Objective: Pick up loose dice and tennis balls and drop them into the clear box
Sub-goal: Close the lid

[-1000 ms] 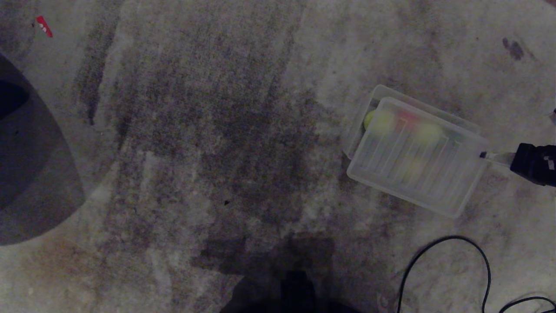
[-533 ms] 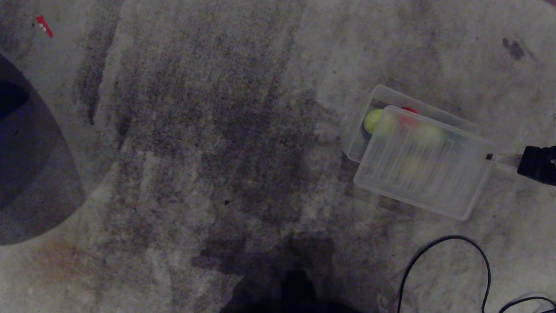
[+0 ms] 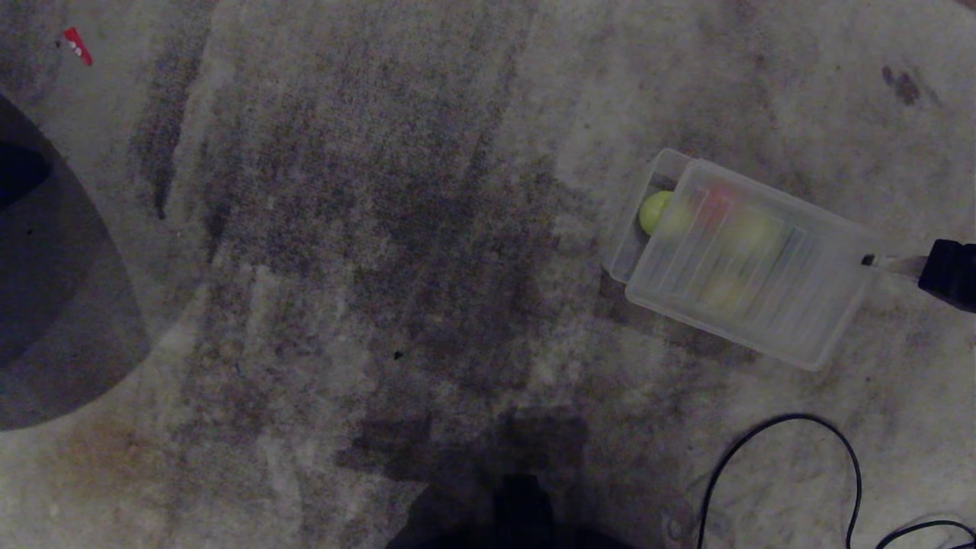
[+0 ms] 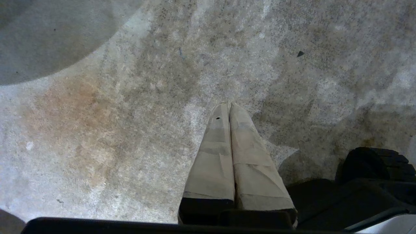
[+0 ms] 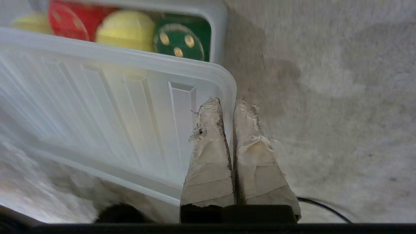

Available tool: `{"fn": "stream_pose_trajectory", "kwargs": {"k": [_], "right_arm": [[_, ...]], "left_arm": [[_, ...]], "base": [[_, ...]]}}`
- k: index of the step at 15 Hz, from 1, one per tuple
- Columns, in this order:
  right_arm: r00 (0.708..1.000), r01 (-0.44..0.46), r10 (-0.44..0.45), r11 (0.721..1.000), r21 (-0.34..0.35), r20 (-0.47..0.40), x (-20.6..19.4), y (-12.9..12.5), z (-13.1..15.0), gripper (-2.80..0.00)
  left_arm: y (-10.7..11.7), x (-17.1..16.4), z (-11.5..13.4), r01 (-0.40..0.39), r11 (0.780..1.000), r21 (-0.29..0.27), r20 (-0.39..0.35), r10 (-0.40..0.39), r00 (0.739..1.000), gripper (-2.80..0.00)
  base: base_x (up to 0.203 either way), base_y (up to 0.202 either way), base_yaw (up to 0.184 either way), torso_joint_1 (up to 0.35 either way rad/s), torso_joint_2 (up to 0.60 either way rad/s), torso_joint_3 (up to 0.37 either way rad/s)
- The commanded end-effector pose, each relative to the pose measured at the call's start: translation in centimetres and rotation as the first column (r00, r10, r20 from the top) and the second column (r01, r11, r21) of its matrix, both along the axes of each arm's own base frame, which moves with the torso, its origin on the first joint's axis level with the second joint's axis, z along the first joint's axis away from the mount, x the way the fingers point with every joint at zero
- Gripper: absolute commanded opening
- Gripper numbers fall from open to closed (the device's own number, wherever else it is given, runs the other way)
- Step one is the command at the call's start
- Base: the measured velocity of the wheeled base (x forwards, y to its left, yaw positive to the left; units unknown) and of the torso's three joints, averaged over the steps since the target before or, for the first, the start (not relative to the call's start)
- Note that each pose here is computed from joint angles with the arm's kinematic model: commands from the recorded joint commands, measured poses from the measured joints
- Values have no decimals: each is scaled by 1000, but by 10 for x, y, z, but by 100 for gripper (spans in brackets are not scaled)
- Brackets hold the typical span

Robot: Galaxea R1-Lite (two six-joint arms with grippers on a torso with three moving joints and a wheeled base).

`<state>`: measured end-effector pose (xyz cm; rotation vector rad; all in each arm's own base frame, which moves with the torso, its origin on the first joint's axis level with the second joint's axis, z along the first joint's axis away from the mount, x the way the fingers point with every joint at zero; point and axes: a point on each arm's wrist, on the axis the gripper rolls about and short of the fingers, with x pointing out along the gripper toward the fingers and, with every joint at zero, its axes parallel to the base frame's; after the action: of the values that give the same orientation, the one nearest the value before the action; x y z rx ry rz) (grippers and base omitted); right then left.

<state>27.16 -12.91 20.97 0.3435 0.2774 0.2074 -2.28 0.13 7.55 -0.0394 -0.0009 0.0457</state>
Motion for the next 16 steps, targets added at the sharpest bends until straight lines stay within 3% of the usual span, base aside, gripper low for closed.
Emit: {"fn": "stream_pose_trajectory", "kwargs": {"k": [1,8,9,16], "right_arm": [[1000,-2,1,1000,12,17,2,-1,6,-280],[1000,-7,7,1000,25,-3,10,-4,-2,-280],[1000,-10,10,1000,25,-3,11,-4,-2,0],[999,-12,12,1000,6,31,-3,4,15,0]], "left_arm": [[0,0,0,0,1000,-1,-3,0,1000,-280],[0,0,0,0,1000,-1,-3,0,1000,-280],[0,0,0,0,1000,-1,-3,0,1000,-280],[0,0,0,0,1000,-1,-3,0,1000,-280]], "base": [[0,0,0,0,0,0],[0,0,0,0,0,0],[0,0,0,0,0,0],[0,0,0,0,0,0]]}}
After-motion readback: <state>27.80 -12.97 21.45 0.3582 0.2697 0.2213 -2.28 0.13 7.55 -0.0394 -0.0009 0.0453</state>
